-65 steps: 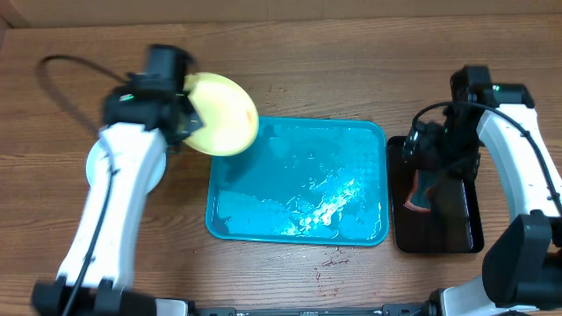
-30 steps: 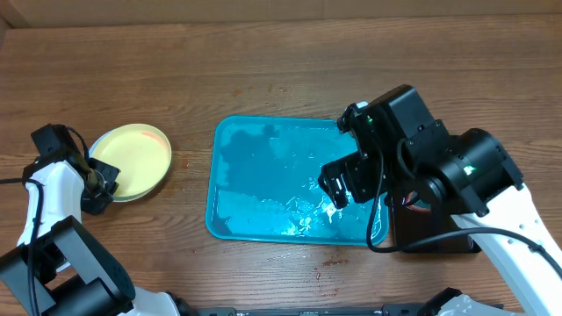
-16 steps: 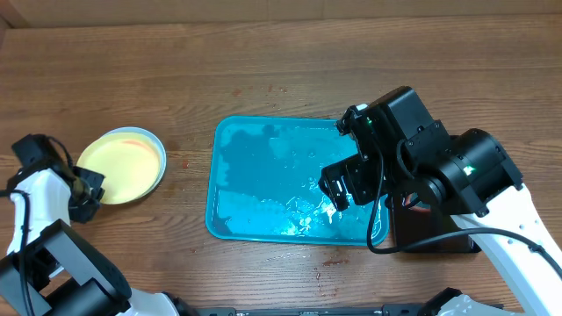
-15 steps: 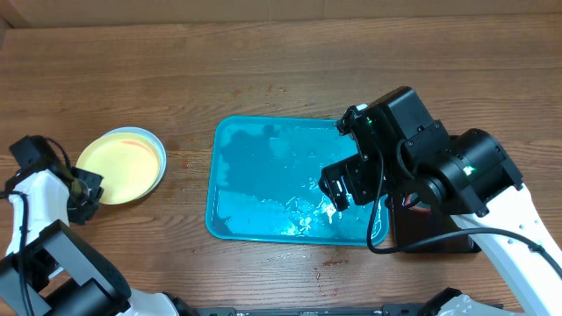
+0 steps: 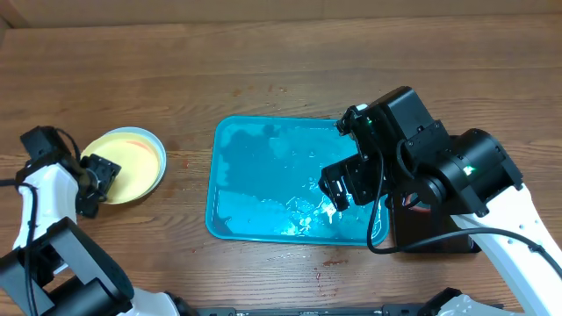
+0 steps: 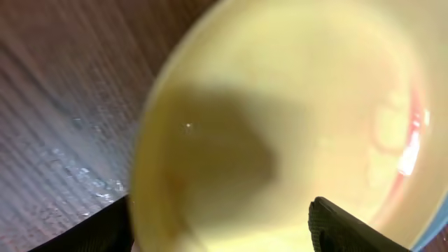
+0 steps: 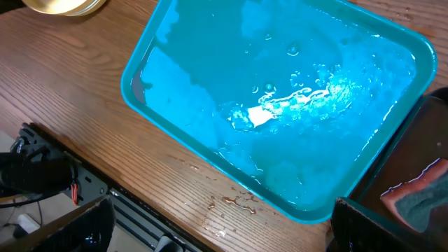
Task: Clean dirty plates on tray and stack at the side
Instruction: 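Release the cream plate and raise the left gripper away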
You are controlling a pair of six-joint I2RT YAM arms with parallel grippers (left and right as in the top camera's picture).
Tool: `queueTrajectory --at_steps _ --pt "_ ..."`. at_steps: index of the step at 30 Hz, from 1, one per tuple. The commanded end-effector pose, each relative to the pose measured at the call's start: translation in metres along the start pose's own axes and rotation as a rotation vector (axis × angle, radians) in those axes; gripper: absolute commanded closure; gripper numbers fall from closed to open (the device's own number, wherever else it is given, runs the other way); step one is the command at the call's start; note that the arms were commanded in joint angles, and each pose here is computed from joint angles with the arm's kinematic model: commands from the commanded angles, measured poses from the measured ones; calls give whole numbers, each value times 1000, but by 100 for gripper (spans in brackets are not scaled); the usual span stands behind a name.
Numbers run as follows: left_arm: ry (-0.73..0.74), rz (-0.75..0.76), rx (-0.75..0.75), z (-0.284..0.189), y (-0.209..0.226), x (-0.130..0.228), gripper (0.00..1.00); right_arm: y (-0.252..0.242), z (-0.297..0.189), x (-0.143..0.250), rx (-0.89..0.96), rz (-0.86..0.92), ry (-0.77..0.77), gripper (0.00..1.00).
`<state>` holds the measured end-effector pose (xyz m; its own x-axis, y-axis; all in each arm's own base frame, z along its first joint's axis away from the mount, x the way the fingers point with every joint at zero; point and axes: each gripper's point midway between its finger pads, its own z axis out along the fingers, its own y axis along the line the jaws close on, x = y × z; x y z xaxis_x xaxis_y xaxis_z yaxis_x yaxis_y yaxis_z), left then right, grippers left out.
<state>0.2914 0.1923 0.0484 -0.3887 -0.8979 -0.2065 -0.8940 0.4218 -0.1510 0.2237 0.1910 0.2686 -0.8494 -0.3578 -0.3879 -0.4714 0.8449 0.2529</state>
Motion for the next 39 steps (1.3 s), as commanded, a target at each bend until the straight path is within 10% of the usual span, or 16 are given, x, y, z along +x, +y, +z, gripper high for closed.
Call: queueTrajectory --at_steps 1,17,25,39 --pt "-18 66 35 -4 -17 -5 20 6 -12 -4 -17 -21 -43 0" --pt "-29 203 163 -29 -55 -8 25 5 -20 -19 4 -58 -108 0" --pt "-207 538 279 -138 -120 -16 24 -22 -68 -59 221 -51 -322 0" --pt "-578 995 499 -340 -150 78 20 -63 -197 -57 544 41 -647 0"
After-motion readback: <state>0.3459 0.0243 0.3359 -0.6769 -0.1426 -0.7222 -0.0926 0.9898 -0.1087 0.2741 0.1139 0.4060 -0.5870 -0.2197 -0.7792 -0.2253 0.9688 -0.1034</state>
